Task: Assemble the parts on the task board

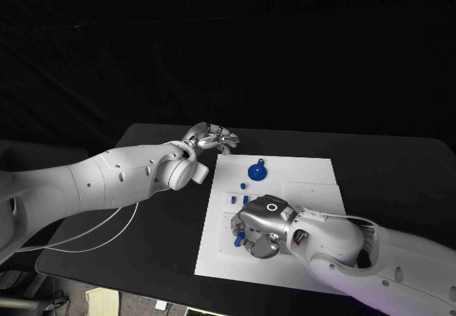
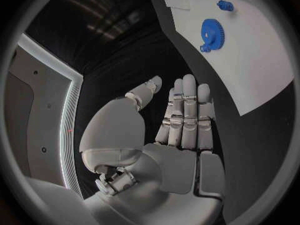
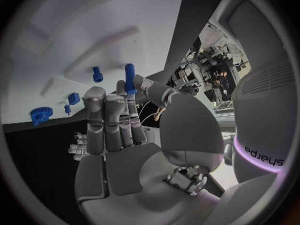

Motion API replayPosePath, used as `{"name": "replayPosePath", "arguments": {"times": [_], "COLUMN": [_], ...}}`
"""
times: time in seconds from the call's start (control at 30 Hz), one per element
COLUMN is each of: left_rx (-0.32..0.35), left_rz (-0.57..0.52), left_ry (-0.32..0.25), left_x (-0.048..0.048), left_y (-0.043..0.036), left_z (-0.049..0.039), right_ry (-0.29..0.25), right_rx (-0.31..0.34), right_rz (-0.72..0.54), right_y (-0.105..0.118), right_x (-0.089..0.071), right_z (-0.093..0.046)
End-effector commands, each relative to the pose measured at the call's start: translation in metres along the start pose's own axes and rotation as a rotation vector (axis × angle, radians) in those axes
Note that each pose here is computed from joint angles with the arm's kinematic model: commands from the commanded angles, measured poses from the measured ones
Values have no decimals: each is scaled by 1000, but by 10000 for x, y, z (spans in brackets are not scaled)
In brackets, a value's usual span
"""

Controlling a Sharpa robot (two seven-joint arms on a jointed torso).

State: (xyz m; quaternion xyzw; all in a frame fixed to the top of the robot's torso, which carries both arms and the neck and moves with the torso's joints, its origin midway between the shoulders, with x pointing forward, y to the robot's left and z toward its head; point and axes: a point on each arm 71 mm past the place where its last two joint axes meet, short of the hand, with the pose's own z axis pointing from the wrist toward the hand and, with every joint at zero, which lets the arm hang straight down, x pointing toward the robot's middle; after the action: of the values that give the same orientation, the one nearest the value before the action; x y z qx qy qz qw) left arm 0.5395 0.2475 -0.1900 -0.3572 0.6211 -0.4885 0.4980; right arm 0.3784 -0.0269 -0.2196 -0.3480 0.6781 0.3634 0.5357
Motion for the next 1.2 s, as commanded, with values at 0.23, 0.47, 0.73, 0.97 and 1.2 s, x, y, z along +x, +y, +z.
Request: {"name": "replayPosePath", "arguments": {"times": [0.23,0.47,0.73,0.97,1.2], "left_rx": [4,4,3,3,2], "left_rz": [-9,-9,-9,-9,-9], "left_ry": [12,11,11,11,12], "left_x": [17,13,11,11,13], "left_y": [-11,-10,-9,-9,-9], "left_z": [4,2,2,2,2], "right_ry": [78,75,39,14,5], "right_rx": [-7,-4,-10,-17,-14], "right_rz": [-115,-148,-150,-157,-172], "right_y": [112,152,192,238,237], "right_x": [21,0,-38,-85,-121], "right_z": [81,90,61,11,-8]}}
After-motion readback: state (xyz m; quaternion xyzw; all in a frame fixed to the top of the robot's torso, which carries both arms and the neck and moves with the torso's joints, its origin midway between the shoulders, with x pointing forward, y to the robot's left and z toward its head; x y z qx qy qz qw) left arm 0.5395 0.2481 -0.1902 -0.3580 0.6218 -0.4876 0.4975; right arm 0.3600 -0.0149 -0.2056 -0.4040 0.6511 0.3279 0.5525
